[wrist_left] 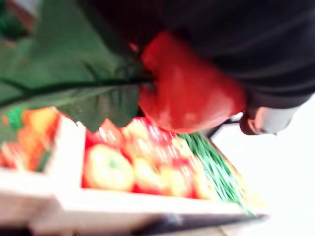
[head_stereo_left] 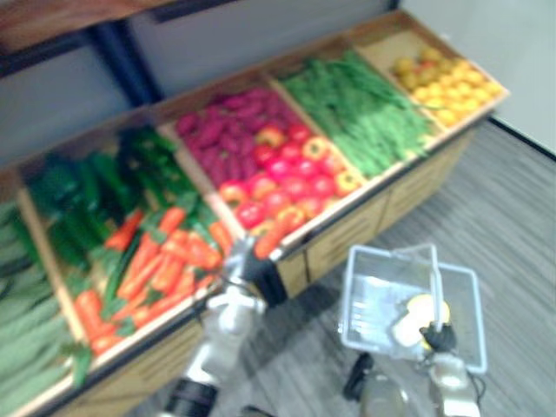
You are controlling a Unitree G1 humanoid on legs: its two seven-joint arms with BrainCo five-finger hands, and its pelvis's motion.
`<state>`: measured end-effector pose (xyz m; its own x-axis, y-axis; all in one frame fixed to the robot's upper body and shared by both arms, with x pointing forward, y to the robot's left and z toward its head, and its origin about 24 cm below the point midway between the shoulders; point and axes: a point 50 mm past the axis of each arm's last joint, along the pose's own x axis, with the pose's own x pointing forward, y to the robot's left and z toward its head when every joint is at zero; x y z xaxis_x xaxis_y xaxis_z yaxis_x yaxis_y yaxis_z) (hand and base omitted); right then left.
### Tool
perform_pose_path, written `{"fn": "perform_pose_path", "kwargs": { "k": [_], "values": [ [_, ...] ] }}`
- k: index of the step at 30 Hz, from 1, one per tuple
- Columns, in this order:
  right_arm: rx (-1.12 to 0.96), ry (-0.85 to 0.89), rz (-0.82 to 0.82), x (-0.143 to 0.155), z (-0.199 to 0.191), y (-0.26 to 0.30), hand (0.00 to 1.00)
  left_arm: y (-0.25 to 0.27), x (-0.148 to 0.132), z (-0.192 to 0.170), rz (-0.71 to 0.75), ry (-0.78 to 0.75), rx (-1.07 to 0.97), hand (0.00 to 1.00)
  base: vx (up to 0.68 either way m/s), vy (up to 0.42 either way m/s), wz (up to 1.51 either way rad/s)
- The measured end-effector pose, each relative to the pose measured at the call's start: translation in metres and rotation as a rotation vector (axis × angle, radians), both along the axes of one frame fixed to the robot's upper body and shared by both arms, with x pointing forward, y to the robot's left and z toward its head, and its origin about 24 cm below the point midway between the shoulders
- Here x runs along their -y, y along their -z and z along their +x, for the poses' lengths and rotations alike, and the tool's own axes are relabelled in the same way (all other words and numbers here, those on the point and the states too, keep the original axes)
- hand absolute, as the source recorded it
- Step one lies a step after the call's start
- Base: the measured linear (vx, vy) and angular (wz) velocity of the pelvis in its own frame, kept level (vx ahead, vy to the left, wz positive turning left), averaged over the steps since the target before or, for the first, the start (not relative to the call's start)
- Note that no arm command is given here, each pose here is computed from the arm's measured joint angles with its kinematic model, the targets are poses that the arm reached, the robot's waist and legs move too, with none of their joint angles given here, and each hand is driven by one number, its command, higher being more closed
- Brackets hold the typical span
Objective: Pick vegetable in the basket
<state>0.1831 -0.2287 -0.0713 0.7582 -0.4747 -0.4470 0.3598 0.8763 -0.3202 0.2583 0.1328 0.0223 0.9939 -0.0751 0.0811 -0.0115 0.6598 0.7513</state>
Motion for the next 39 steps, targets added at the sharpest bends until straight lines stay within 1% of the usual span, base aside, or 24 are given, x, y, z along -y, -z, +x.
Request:
{"fn": "perform_pose_path", "kwargs": {
  "k": [1, 4, 7, 10, 12, 14, 16, 20, 22, 25, 28, 29, 32, 36, 39],
  "values": [
    [0.015, -0.015, -0.009, -0.001, -0.001, -0.004, 1.0, 0.011, 0.013, -0.004, -0.015, 0.047, -0.057, 1.0, 0.09, -0.174, -1.0],
    [0.031, -0.072, -0.009, -0.011, -0.004, -0.008, 1.0, 0.033, 0.026, -0.015, -0.069, 0.072, -0.164, 1.0, 0.11, -0.139, -1.34],
    [0.042, -0.139, -0.001, -0.023, 0.002, -0.009, 1.0, 0.049, 0.029, -0.022, -0.113, 0.063, -0.242, 1.0, 0.11, 0.015, -1.49],
    [0.046, -0.253, 0.019, -0.047, 0.007, -0.01, 1.0, 0.064, 0.029, -0.038, -0.119, 0.06, -0.312, 1.0, 0.13, 0.05, -1.87],
    [0.054, -0.369, 0.041, -0.068, 0.013, -0.011, 1.0, 0.073, 0.028, -0.046, -0.116, 0.051, -0.354, 1.0, 0.08, 0.122, -2.04],
    [0.058, -0.441, 0.048, -0.079, 0.016, -0.013, 1.0, 0.077, 0.032, -0.05, -0.111, 0.068, -0.374, 1.0, 0.09, 0.17, -1.89],
    [0.095, -0.457, 0.072, -0.086, 0.015, -0.02, 1.0, 0.078, 0.037, -0.046, -0.094, 0.096, -0.376, 1.0, 0.15, 0.198, -0.91],
    [0.138, -0.477, 0.104, -0.093, 0.019, -0.029, 1.0, 0.069, 0.062, -0.038, -0.092, 0.193, -0.343, 1.0, 0.15, 0.196, -0.66],
    [0.144, -0.544, 0.127, -0.106, 0.021, -0.031, 1.0, 0.066, 0.072, -0.033, -0.082, 0.23, -0.338, 1.0, 0.08, 0.095, -0.63],
    [0.135, -0.591, 0.147, -0.119, 0.018, -0.029, 1.0, 0.063, 0.083, -0.031, -0.068, 0.281, -0.325, 1.0, 0.02, 0.021, -0.12],
    [0.144, -0.632, 0.156, -0.127, 0.021, -0.031, 1.0, 0.064, 0.083, -0.032, -0.102, 0.275, -0.337, 1.0, 0.0, -0.002, -0.13],
    [0.144, -0.638, 0.156, -0.127, 0.022, -0.032, 1.0, 0.064, 0.082, -0.031, -0.1, 0.275, -0.336, 0.0, 0.01, 0.003, -0.3],
    [0.118, -0.662, 0.17, -0.13, 0.019, -0.027, 1.0, 0.074, 0.079, -0.033, -0.074, 0.264, -0.384, 0.0, 0.02, 0.001, -0.49],
    [0.068, -0.683, 0.195, -0.13, 0.005, -0.018, 1.0, 0.09, 0.071, -0.038, -0.038, 0.236, -0.459, 0.0, 0.02, 0.014, -0.23],
    [0.078, -0.682, 0.206, -0.131, 0.0, -0.02, 1.0, 0.098, 0.065, -0.041, -0.02, 0.208, -0.5, 0.0, 0.0, 0.003, -0.03]
  ]
}}
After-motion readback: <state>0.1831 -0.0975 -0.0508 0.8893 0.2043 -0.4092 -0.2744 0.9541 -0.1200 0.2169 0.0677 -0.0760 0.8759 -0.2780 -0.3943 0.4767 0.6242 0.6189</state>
